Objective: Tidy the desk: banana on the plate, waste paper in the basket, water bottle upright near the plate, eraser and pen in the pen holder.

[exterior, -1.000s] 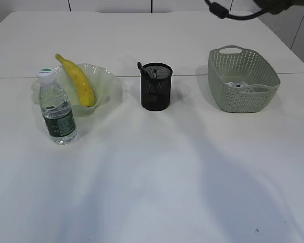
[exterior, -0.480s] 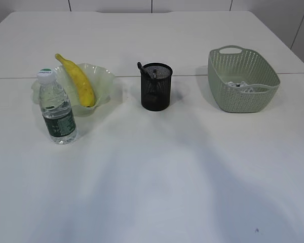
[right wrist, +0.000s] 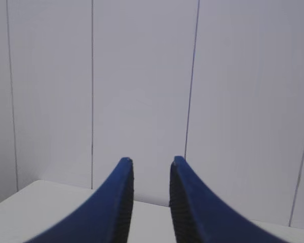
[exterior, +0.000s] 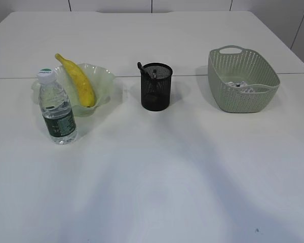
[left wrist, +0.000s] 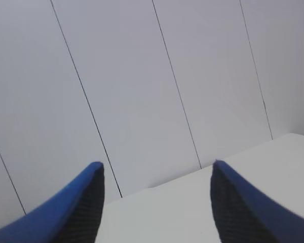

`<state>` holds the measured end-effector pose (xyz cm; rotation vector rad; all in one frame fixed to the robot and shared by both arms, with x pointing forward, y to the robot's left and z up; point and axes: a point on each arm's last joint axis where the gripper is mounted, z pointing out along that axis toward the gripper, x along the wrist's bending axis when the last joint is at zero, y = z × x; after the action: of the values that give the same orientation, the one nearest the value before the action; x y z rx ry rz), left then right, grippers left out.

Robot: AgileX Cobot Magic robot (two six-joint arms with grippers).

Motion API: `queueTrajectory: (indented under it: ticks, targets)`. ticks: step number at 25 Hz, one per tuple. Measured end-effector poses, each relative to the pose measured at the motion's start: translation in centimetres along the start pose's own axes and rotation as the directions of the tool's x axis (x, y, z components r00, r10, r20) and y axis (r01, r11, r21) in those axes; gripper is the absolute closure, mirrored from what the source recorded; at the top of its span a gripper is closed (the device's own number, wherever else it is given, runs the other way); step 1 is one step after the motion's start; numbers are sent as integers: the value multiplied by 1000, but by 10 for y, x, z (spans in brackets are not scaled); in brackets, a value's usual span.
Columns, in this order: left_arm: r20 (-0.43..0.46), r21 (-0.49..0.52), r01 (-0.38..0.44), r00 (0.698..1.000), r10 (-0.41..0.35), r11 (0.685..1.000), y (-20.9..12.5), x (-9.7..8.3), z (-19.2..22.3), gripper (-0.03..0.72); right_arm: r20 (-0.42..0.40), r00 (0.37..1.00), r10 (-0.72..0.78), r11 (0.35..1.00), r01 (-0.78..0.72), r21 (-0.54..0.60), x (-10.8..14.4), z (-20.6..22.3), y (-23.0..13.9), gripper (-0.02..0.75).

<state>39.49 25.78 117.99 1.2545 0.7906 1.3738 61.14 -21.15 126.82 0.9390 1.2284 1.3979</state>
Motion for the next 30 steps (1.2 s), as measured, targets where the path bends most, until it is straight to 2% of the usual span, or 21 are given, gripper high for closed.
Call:
queueTrajectory:
  ticks: [6, 13, 20, 30]
  targets:
    - [-6, -16, 11, 1000, -11, 1000, 5, 2, -2, 222, 128, 990, -53, 997, 45, 62, -3, -34, 30, 491]
    - [-15, -96, 36, 999, -37, 995, 35, 10, -3, 222, 220, 967, -128, 987, 102, 127, -7, -71, 57, 486]
    - [-14, -137, 76, 997, -79, 988, 49, 16, -10, 222, 316, 946, -80, 961, -11, 275, -11, -110, 65, 485]
    - [-22, -189, 96, 995, -102, 977, 59, 22, -26, 222, 343, 935, -84, 948, -31, 316, -13, -114, 63, 485]
